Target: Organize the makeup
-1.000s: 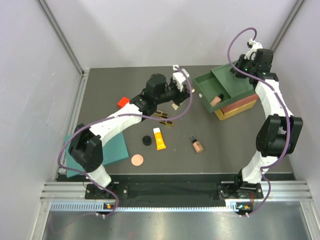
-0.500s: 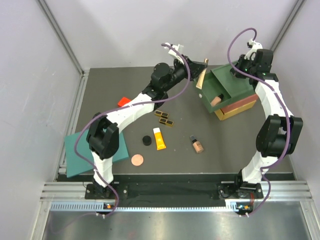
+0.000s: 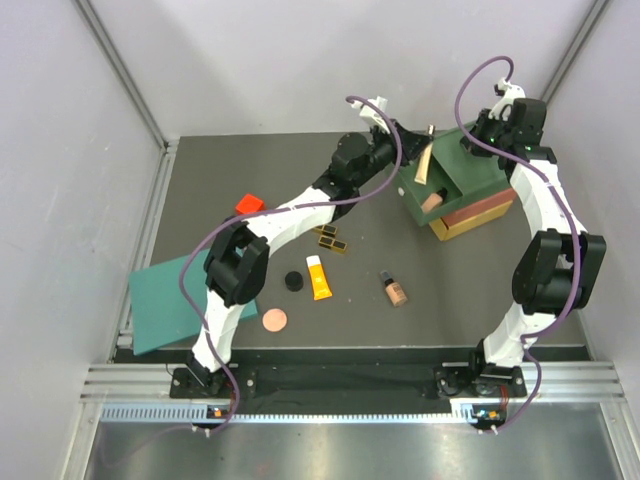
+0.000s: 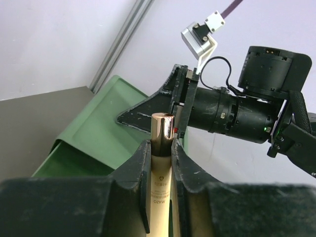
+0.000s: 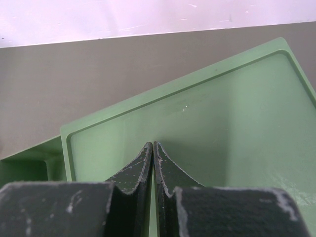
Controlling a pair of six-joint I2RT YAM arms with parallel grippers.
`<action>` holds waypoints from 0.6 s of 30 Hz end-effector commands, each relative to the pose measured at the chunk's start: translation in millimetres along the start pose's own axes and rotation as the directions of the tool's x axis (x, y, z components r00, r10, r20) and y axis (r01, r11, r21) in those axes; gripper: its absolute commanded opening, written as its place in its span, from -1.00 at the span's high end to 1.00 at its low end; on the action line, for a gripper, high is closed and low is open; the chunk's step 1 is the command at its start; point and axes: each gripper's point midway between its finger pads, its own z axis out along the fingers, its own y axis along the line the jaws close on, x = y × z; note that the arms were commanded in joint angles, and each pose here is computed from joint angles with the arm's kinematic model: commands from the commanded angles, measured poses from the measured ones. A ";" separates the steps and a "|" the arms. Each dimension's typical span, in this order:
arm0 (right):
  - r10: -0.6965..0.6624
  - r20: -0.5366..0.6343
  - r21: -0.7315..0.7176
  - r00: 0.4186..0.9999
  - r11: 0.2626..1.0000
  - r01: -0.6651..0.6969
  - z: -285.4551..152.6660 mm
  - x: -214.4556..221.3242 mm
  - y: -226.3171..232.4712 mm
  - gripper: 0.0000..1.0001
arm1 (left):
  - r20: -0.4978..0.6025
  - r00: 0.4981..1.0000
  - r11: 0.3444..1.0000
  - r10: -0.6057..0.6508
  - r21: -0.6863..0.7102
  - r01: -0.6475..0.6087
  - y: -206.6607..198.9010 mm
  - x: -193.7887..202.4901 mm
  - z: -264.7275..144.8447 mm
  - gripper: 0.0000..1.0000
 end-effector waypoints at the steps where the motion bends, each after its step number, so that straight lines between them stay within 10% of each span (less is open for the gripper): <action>1: 0.142 -0.394 0.113 0.908 0.988 -0.105 -4.7 127.0 -22.6 0.91 | 0.062 0.998 0.997 0.009 0.073 -0.013 -27.9 -21.7 9.1 0.55; 8: 0.141 -0.392 0.114 0.909 0.988 -0.104 -5.2 126.1 -22.6 0.90 | 0.011 0.997 0.996 0.072 0.054 -0.073 -18.2 -2.9 3.2 -0.24; 18: 0.141 -0.396 0.115 0.907 0.988 -0.104 -5.8 125.9 -22.4 0.89 | 0.045 0.964 0.963 0.263 0.053 -0.265 -32.5 -31.6 -8.7 -0.34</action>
